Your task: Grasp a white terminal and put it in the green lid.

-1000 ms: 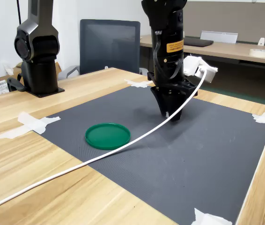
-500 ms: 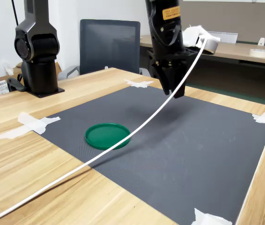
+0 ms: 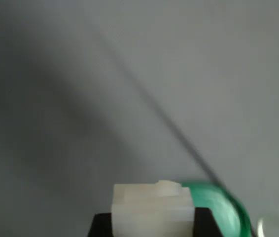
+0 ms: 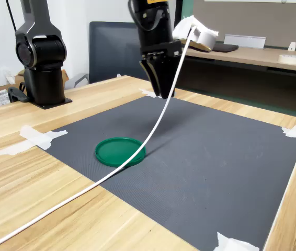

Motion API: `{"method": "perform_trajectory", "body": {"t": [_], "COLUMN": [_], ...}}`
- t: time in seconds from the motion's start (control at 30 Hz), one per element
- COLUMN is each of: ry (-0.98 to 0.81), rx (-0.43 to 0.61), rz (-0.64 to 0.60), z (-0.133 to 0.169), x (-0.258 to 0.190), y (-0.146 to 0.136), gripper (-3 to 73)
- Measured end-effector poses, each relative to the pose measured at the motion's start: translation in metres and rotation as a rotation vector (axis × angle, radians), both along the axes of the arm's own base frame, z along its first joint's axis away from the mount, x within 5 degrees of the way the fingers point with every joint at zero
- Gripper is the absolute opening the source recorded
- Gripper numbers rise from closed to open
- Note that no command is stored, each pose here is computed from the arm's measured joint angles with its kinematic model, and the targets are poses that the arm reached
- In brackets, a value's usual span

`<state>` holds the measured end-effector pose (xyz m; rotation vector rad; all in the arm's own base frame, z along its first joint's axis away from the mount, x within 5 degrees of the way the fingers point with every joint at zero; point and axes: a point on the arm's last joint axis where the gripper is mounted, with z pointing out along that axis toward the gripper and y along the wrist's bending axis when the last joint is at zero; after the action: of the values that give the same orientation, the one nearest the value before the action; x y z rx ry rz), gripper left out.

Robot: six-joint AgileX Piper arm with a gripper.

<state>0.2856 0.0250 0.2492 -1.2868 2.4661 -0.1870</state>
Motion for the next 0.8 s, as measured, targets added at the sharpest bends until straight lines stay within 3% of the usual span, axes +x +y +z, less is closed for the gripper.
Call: {"method": "perform_trajectory", "body": {"t": [0.23,0.47,0.8], "ry": [-0.006,-0.005,0.132], "rx": [-0.023,-0.062,-0.050], "rz": [-0.102,-0.115,-0.065], "z": [0.002,0.002,-0.025], "x": [-0.005,-0.010,-0.006], "y": [-0.045,-0.081,-0.090], "gripper": [25.3,25.3,25.3]}}
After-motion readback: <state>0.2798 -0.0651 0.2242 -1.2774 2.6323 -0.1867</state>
